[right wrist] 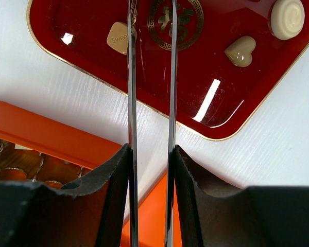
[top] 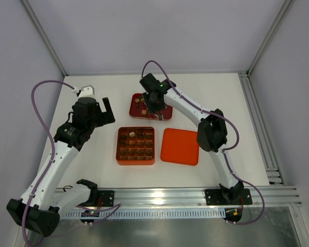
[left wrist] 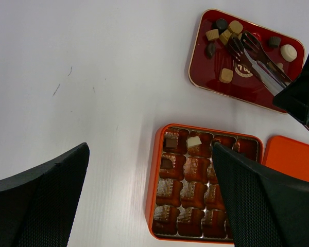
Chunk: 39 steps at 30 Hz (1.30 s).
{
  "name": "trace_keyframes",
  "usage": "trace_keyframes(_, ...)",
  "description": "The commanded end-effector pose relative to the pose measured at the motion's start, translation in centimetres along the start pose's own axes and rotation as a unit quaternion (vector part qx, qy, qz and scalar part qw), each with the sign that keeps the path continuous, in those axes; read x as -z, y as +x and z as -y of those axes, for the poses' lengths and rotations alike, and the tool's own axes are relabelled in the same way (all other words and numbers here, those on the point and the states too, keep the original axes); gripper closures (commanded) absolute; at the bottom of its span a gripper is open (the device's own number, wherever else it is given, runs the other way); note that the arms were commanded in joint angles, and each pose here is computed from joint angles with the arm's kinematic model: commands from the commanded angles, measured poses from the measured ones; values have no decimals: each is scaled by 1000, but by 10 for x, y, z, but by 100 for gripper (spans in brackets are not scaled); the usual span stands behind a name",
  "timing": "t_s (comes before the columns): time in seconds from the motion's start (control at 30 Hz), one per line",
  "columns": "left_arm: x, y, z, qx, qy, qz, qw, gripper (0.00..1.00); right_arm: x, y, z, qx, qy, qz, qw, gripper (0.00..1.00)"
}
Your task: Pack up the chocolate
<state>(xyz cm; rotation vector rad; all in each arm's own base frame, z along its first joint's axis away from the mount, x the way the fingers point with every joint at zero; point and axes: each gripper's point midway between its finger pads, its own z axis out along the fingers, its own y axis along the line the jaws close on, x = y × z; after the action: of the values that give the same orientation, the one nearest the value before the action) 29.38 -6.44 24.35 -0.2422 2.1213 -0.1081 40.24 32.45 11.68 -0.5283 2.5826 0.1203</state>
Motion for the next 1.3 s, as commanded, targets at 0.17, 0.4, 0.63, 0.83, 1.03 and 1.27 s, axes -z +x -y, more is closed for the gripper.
trace_keyframes(0.17,-1,-11,3,11,9,20,1000,0,13,-27,-5,-4,-15,45,999,63)
trace_keyframes(0.4,-3,-10,4,13,9,18,1000,0,9,-25,-4,1,-13,42,999,63)
trace_keyframes(0.63,-2,-10,3,13,9,19,1000,0,24,-30,-2,-5,-14,54,998,71)
trace_keyframes(0.83,-2,-10,4,15,10,19,1000,0,45,-31,1,-10,-17,67,998,73)
trace_keyframes(1.03,-1,-11,4,15,11,20,1000,0,67,-24,4,-17,-26,75,997,73)
trace_keyframes(1.27,-1,-10,5,17,13,19,1000,0,86,-11,7,-26,-36,84,995,73)
